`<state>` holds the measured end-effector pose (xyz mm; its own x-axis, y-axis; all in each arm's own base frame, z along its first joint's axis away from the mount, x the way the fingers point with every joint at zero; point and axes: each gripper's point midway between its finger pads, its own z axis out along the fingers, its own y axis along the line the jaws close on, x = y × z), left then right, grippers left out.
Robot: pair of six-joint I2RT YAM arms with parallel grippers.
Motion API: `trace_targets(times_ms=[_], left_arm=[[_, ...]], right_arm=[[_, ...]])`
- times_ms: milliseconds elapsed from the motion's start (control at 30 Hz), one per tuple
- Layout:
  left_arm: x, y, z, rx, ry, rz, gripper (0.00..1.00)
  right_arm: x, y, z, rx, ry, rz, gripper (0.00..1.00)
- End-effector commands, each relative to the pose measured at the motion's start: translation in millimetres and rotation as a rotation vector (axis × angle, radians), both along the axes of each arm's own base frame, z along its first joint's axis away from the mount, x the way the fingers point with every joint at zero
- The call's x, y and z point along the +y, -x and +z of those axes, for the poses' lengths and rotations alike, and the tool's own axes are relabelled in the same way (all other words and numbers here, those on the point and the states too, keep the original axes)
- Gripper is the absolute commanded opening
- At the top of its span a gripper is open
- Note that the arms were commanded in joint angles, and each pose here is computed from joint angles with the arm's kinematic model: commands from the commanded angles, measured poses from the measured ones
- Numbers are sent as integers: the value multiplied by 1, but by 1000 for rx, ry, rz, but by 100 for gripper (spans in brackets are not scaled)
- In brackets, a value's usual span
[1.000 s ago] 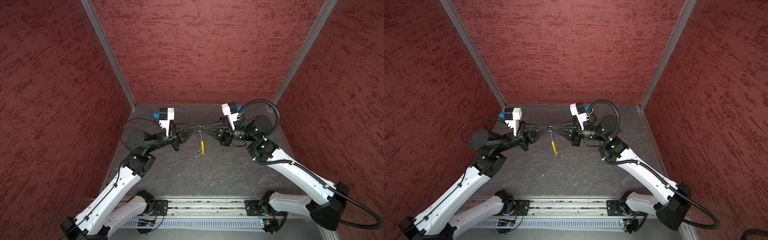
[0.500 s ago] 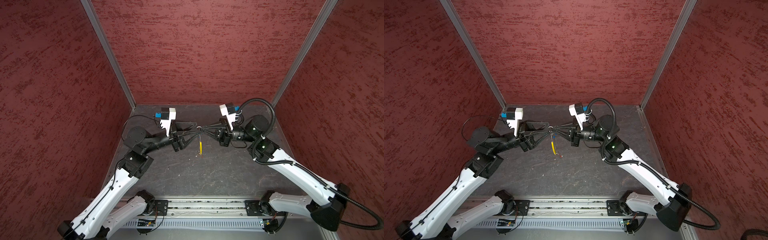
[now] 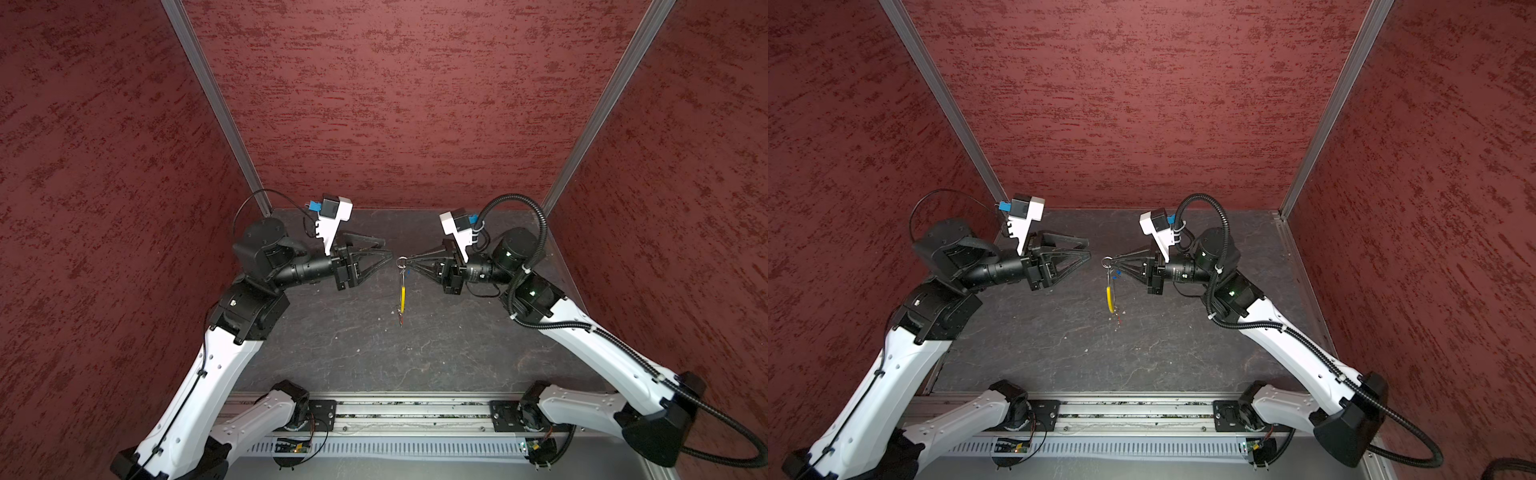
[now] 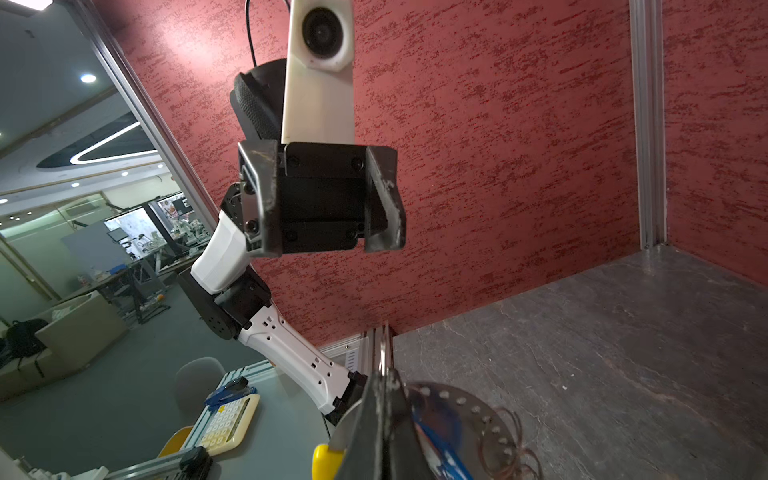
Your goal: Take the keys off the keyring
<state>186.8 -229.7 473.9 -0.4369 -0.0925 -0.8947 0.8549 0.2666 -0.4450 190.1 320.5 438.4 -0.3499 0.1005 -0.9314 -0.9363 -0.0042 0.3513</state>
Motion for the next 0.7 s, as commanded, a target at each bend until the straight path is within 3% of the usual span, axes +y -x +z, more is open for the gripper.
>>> trace_targets(times_ms=[0,133,367,667], left_arm=[[-2,13,-18,110,-74,-77,50],[-7,12,-21,151,-111,-104,40],[-22,17,-41,197,-243,-137,39],[-28,21,-43,184,-237,-179,28]], right_arm=[[-9,15,19,-82,-15,32,0],[-10,20,18,-94,-1,57,0],[-10,19,12,-97,67,54,0],[-11,20,7,-94,151,46,0]])
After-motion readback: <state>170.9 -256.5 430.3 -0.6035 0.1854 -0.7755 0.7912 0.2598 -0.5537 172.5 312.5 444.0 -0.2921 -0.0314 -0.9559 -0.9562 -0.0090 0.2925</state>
